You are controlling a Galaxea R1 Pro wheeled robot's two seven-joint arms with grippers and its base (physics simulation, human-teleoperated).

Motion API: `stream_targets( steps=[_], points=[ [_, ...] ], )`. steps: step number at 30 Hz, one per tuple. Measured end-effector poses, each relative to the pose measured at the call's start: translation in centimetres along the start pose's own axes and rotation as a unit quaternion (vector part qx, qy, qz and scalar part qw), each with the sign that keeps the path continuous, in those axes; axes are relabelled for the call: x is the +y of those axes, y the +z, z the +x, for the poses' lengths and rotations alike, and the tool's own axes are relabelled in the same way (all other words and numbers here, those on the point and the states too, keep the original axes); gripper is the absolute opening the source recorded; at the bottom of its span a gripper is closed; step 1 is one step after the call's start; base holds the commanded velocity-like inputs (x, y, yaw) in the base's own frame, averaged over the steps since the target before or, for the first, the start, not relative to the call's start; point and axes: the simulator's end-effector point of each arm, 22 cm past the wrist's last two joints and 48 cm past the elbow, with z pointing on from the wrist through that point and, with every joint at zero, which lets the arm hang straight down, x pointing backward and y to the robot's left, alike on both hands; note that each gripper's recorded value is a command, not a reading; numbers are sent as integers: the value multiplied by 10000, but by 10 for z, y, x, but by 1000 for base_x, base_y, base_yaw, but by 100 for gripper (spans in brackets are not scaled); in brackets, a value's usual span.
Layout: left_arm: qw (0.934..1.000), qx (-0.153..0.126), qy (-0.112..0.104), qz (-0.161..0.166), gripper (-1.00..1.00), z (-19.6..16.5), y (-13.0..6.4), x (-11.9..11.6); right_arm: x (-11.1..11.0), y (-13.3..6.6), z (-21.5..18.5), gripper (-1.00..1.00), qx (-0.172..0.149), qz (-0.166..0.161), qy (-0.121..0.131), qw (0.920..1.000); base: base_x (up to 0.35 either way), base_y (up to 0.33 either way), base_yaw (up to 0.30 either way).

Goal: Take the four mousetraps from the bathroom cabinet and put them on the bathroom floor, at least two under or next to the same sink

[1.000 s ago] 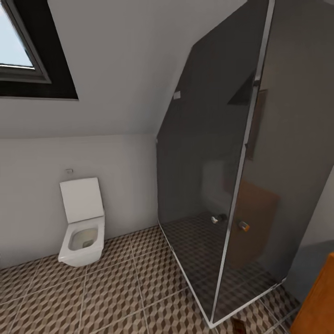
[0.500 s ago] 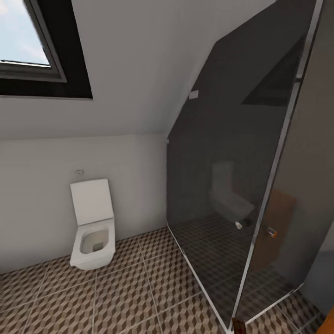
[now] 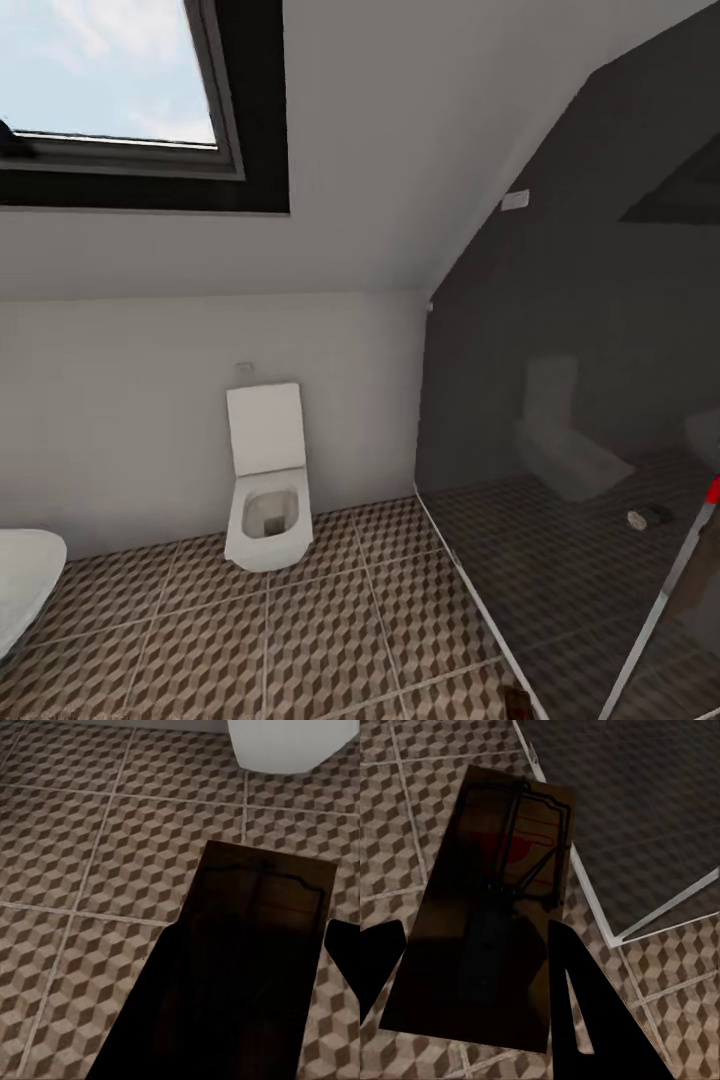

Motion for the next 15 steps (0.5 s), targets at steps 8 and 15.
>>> stream_targets(
  steps=[8, 15],
  points=[
    [10000, 12, -9, -5, -100, 1, -1, -3, -1, 0, 0, -100, 4, 16, 4, 10000, 28, 117, 300],
    [10000, 21, -25, -4, -100, 3, -2, -6, 0, 0, 1, -100, 13, 11, -9, 10000, 1, 7, 300]
  ],
)
